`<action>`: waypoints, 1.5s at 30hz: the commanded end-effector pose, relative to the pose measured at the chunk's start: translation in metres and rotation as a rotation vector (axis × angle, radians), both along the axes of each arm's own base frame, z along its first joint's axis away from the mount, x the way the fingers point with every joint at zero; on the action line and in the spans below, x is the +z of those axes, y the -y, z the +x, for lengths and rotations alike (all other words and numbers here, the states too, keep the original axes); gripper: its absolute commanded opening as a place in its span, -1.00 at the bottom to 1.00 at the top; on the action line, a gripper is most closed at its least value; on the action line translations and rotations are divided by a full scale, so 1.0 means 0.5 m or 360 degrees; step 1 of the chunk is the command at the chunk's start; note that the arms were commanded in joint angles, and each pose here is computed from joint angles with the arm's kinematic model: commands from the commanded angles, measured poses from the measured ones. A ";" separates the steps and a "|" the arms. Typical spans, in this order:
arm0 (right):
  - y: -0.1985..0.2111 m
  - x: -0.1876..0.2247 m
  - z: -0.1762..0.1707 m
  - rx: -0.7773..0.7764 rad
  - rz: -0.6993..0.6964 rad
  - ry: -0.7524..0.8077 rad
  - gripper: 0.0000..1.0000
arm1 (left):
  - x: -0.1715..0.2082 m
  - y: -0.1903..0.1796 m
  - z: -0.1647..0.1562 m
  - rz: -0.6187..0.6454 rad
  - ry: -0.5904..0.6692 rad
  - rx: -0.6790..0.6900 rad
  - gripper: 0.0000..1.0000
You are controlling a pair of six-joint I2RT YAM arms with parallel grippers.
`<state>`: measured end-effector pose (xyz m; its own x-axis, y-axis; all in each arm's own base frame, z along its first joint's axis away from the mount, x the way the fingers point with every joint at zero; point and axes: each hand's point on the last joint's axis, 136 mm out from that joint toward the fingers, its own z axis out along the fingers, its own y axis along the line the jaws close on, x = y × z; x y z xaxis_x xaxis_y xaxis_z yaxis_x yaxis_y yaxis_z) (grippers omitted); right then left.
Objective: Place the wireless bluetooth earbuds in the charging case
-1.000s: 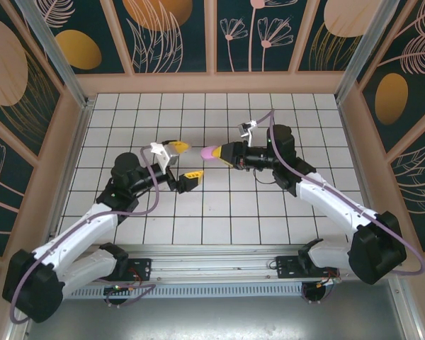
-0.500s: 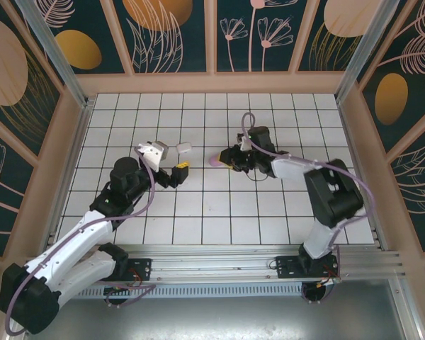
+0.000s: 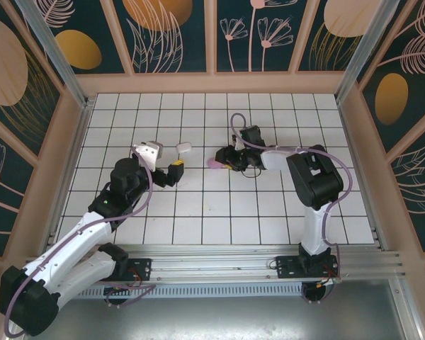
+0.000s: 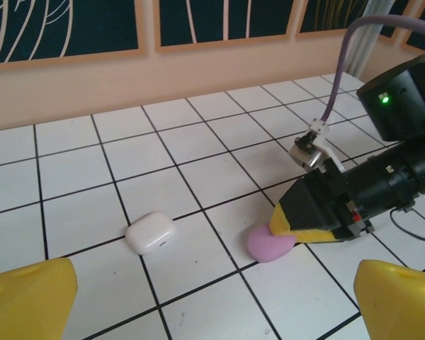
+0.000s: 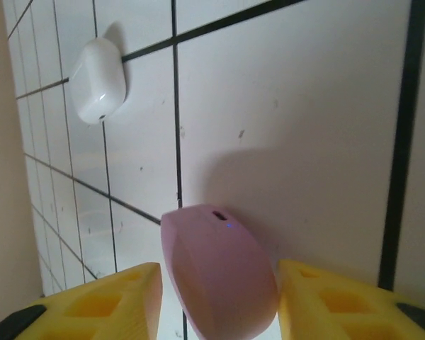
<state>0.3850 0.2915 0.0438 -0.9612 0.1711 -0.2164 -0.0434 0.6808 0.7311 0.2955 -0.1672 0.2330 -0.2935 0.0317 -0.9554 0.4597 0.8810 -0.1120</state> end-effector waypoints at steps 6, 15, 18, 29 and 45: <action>0.103 0.070 0.010 -0.0149 -0.0331 0.0164 0.19 | 0.030 -0.075 0.045 0.0020 0.0045 0.0406 0.97; 0.371 0.278 0.047 -0.0627 -0.0851 0.0861 0.80 | -0.011 -0.215 0.094 0.0196 0.0172 0.0966 0.97; 0.477 0.285 0.044 -0.0831 -0.0881 0.0973 0.98 | -0.049 -0.293 0.092 0.0127 0.0195 0.1216 0.97; 0.597 0.251 -0.028 -0.1049 -0.1097 0.1681 0.98 | -0.102 -0.383 0.089 0.0011 0.0357 0.1319 0.98; 0.627 0.162 -0.025 -0.1097 -0.1061 0.1617 0.98 | -0.160 -0.367 0.116 0.0074 0.0469 0.1115 0.98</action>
<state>0.3668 -0.0201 0.1057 -0.2001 0.1195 -0.9725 0.1342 0.9865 0.0936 0.3447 0.0216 0.1284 -0.0883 -0.0404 -0.9953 -0.2402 0.9706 -0.0181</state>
